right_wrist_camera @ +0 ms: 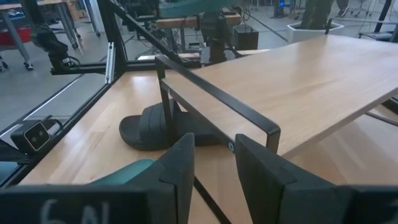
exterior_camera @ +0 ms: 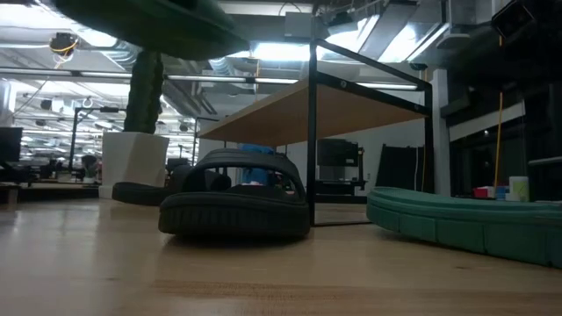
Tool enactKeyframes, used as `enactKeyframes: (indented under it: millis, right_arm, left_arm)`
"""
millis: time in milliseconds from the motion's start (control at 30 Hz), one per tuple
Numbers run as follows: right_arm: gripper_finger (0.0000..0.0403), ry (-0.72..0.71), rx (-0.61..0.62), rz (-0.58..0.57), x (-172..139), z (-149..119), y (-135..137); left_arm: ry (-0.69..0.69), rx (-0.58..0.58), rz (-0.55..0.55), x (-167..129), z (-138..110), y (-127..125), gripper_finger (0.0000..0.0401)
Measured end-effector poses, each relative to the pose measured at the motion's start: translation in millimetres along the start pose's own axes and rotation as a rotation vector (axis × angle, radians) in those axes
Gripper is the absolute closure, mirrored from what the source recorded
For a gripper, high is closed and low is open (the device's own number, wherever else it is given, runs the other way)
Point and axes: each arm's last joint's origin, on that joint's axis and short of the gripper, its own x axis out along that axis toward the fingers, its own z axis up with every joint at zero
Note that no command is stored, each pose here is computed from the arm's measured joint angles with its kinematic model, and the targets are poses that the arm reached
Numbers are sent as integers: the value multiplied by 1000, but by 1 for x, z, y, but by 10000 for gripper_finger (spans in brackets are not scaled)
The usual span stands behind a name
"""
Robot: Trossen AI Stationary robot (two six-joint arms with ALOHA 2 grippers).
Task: Pick and place slides into the shelf
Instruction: Put the left green slipper onto the shelf
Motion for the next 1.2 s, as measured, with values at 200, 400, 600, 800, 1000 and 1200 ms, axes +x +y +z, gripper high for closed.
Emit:
enactKeyframes:
  millis: [200, 400, 600, 800, 1000, 1200]
  right_arm:
    - [286, -22, -7, 2, 0, 2, 0]
    - [286, -21, -50, 1, 0, 2, 0]
    - [286, -20, -51, 1, 0, 2, 0]
    - [286, -17, -111, 1, 0, 2, 0]
    - [286, -17, -156, 1, 0, 2, 0]
    - [286, -6, -163, 1, 0, 1, 0]
  left_arm:
    - [114, 49, -16, 41, 7, 12, 399]
    - [71, 14, -59, 63, 25, 21, 399]
    - [1, 19, -96, 81, 39, 31, 399]
    - [-47, 34, -112, 104, 45, 45, 399]
    - [-84, 7, -173, 139, 37, 63, 399]
    - [-64, -23, -229, 168, 21, 77, 399]
